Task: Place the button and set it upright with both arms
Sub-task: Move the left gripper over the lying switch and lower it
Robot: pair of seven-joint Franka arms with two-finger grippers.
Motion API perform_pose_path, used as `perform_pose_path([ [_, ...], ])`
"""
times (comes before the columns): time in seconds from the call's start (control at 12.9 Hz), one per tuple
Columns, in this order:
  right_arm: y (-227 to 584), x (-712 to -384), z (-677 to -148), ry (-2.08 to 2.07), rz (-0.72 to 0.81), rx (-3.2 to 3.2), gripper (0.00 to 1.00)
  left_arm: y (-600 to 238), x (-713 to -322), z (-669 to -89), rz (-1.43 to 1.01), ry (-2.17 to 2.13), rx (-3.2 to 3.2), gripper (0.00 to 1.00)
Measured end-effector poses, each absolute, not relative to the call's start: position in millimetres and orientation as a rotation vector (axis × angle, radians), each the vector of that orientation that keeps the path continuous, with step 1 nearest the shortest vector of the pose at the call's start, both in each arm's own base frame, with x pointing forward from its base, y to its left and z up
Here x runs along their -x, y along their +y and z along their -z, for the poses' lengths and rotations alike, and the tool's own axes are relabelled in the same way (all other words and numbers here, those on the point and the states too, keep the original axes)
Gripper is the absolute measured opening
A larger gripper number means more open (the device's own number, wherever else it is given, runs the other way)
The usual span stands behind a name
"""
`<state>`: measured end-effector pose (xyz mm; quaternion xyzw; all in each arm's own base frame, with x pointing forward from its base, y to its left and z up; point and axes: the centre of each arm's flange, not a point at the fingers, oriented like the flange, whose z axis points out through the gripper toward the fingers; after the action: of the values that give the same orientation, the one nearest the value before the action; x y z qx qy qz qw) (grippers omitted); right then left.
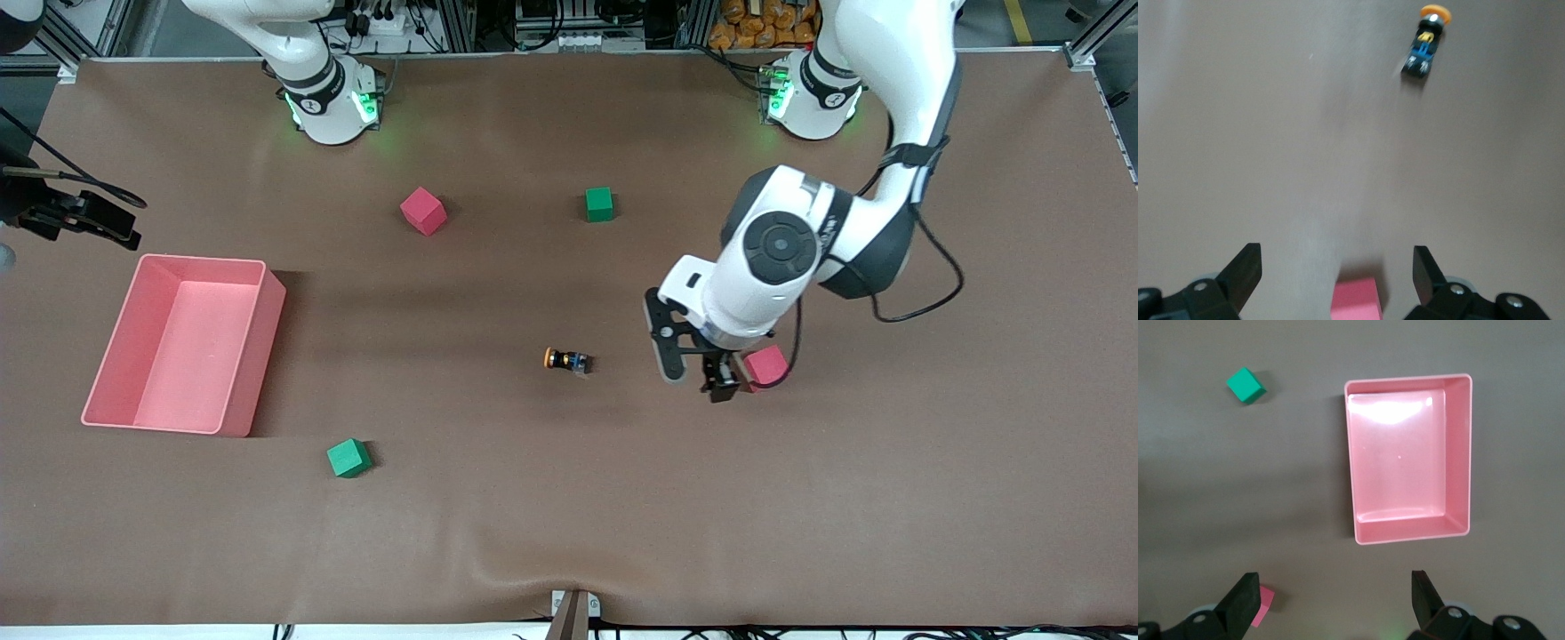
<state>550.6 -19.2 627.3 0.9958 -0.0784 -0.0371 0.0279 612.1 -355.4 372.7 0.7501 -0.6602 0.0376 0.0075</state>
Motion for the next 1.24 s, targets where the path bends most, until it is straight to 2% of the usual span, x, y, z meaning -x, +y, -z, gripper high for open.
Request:
perform_pose_path([
  [0.54,-53.6,-547.2,-627.3,-0.350,0.126,-3.065,1.00,-417.2,-593.7,-307.3,-0.222,-2.093,-2.224,1.00],
  [0.93,-46.4,-547.7,-626.8,-0.348,0.133,-3.120,1.00,-511.0,-518.7,-292.1,-0.163,-2.241,-2.275,1.00],
  [1.24,-43.4,-552.7,-630.7,-0.353,0.069,-3.157,1.00,-547.2,-503.9,-259.7,-0.057,-2.410,-2.342,1.00],
])
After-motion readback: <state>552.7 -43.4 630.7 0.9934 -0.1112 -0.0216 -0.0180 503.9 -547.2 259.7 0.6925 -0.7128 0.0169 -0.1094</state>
